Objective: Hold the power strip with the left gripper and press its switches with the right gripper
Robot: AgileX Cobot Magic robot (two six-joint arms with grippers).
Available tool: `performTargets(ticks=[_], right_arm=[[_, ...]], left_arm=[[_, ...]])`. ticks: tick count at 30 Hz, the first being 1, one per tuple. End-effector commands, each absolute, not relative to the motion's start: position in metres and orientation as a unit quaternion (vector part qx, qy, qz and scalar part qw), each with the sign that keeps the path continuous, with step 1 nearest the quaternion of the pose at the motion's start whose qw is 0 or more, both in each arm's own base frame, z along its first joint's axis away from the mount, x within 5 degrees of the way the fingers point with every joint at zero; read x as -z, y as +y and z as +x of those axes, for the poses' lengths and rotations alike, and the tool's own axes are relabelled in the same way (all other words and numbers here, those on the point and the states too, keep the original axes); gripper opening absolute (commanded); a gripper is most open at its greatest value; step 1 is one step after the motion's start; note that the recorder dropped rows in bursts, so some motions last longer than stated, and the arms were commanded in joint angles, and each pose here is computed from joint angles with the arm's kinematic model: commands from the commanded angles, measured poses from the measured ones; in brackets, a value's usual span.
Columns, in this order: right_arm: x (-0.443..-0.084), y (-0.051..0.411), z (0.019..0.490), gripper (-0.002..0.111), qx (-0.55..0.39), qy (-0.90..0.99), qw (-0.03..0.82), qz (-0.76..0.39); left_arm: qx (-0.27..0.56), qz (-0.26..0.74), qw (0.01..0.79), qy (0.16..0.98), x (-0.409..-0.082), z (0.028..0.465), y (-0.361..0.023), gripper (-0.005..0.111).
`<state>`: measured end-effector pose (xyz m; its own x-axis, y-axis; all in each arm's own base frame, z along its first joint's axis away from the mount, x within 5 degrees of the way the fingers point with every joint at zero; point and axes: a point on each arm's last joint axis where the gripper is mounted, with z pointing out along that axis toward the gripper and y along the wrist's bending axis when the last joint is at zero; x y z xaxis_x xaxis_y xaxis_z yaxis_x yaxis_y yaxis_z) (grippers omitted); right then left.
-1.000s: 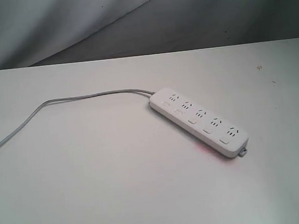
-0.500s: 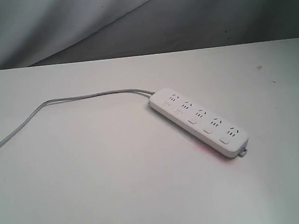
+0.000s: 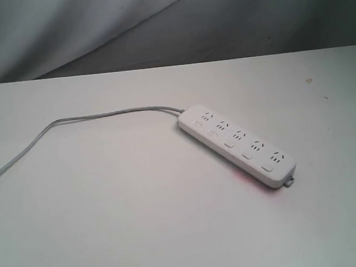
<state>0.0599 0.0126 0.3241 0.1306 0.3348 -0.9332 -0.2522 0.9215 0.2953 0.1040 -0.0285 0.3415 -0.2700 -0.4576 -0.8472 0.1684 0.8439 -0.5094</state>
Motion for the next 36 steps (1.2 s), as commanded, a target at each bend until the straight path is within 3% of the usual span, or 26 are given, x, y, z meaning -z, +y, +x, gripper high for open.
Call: performTargets(ticks=[1, 10, 15, 21, 25, 36], right_arm=[[-0.347, 0.015, 0.064, 0.0, -0.187, 0.624, 0.759, 0.01], [-0.345, 0.033, 0.122, 0.0, -0.162, 0.759, 0.63, -0.028], [-0.336, 0.043, 0.159, 0.0, -0.126, 0.813, 0.563, -0.077], [-0.31, 0.066, 0.198, 0.0, -0.135, 0.866, 0.468, -0.11], [-0.282, 0.084, 0.22, 0.0, -0.136, 0.886, 0.424, -0.128], [-0.215, 0.102, 0.259, 0.0, -0.144, 0.929, 0.331, -0.077]], left_arm=[[0.24, -0.051, 0.565, 0.788, -0.358, 0.136, -0.039, 0.0], [0.175, 0.04, 0.514, 0.839, -0.367, 0.213, -0.057, 0.0], [0.207, 0.092, 0.467, 0.855, -0.357, 0.262, -0.077, 0.0], [0.265, 0.162, 0.383, 0.87, -0.317, 0.326, -0.108, 0.0], [0.261, 0.189, 0.35, 0.88, -0.286, 0.358, -0.135, 0.0], [0.275, 0.224, 0.294, 0.887, -0.211, 0.404, -0.216, 0.0]])
